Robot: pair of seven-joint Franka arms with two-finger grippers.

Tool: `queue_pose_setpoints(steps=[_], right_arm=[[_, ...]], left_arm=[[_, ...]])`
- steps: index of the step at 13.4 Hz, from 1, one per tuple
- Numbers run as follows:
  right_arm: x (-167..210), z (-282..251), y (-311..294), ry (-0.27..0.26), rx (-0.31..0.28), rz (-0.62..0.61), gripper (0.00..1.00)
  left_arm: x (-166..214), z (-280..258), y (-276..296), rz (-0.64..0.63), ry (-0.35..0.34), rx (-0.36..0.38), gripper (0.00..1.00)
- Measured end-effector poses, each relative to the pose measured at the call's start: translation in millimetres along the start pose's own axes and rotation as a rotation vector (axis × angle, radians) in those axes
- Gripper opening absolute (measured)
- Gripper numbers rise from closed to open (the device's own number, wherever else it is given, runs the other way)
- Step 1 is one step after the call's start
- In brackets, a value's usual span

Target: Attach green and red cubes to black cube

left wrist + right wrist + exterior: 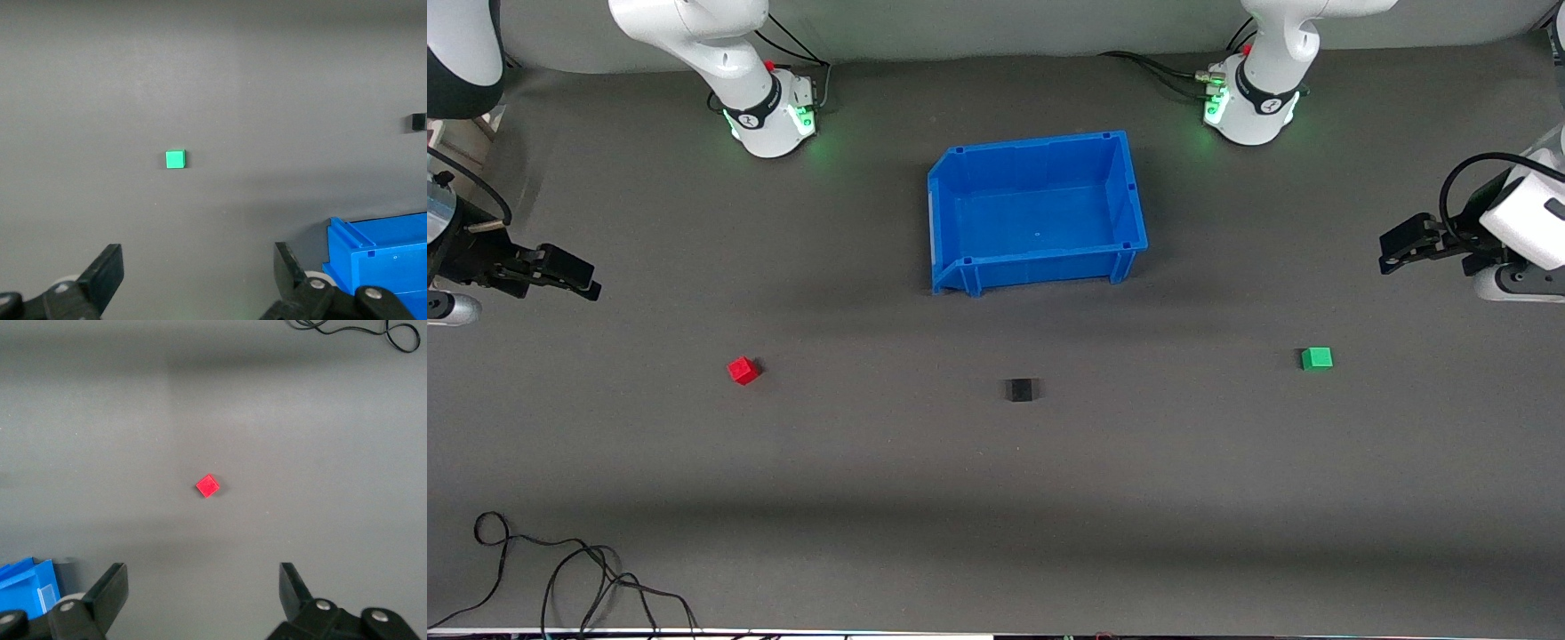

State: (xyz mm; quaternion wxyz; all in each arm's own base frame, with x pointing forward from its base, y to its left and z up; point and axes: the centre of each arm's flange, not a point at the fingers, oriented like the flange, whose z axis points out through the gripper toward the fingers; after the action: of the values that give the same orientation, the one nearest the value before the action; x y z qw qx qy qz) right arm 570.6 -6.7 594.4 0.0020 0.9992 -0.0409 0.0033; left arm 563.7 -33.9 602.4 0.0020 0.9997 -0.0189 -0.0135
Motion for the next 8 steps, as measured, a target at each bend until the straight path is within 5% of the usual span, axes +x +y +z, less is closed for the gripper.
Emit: queue_pose_setpoints(steps=[8], right_arm=[[0.4,2.0,-0.8,-0.006,-0.001,-0.001,1.00]], left_arm=[[0.1,-0.8,-0.1,-0.001,0.002,0.000,1.00]])
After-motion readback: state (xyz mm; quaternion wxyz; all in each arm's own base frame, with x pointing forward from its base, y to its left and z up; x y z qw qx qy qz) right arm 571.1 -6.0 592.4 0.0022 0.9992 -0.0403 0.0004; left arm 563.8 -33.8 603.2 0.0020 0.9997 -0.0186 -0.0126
